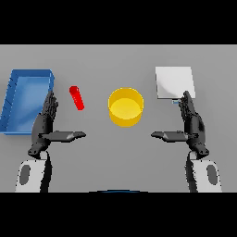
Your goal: Pick up the red beaker and tilt it to pour out 1 green nut into yellow bowl. Pick up the yellow bowl and place it on the metallic measuring scale.
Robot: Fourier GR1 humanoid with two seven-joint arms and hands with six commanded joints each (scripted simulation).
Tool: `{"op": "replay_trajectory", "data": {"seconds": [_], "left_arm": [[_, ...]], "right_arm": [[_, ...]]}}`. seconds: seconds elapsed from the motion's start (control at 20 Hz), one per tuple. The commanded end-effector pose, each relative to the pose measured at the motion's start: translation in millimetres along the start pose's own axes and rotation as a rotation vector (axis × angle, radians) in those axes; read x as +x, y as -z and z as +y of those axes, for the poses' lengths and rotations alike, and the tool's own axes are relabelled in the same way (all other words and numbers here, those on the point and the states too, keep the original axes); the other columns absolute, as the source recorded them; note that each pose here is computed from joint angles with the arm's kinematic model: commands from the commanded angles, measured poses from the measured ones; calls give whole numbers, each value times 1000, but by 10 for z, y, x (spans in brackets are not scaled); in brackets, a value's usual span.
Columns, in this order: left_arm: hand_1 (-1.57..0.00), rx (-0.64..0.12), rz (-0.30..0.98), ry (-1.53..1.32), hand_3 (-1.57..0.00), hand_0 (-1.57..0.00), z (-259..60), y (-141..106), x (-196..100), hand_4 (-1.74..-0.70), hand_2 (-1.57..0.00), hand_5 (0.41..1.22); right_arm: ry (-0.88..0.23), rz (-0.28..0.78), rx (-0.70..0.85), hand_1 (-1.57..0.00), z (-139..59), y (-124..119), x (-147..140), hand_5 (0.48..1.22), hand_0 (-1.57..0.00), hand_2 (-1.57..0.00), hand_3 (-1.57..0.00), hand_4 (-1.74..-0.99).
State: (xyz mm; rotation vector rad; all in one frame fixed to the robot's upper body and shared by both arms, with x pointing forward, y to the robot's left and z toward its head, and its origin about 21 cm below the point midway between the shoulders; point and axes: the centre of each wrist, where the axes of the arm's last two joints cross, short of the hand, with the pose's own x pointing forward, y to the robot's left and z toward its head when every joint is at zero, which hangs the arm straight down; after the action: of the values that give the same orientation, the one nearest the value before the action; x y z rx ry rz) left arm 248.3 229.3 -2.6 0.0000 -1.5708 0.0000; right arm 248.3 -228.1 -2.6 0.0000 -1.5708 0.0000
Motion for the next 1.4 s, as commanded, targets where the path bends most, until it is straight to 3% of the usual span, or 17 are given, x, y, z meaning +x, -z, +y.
{"op": "replay_trajectory", "data": {"seconds": [0.0, 0.25, 0.3, 0.4, 0.6, 0.75, 1.0, 1.35], "left_arm": [[1, 1, -1, -1, 1, 1, 2, -7, -1, -1141, 1, 660], [1, 2, -7, -2, 1, 1, 35, -70, 12, -1141, 1, 660], [1, -36, -46, 76, 1, 1, 29, -178, 68, -1141, 1, 660], [1, -74, -85, 146, 1, 1, -5, -353, 168, -1144, 1, 660], [1, -104, -29, 189, 1, 1, -21, -409, 244, -1138, 1, 655], [1, -111, 7, 199, 1, 1, -44, -328, 233, -1137, 1, 649], [1, -121, 68, 206, 1, 1, -61, 16, 57, -1169, 1, 648], [1, -147, 49, 229, 1, 1, -87, 483, -87, -1183, 1, 637]], "right_arm": [[1, 0, -1, 1, 5, 5, 1, 578, 1, 1, 1, -1071], [0, 3, 2, 1, 86, 40, 6, 578, 1, 1, 1, -1071], [-152, -84, 8, 1, 80, -26, 44, 578, 1, 1, 1, -1071], [-300, -151, 23, 1, 61, -126, 104, 576, 1, 1, 1, -1066], [-322, -168, 47, 1, 113, -167, 174, 592, 1, 1, 1, -1103], [-308, -152, 64, 1, 118, -163, 153, 614, 1, 1, 1, -1147], [-251, -155, 95, 1, 70, -137, 168, 627, 1, 1, 1, -1209], [-249, -160, 92, 1, 81, -156, 146, 625, 1, 1, 1, -1227]]}}
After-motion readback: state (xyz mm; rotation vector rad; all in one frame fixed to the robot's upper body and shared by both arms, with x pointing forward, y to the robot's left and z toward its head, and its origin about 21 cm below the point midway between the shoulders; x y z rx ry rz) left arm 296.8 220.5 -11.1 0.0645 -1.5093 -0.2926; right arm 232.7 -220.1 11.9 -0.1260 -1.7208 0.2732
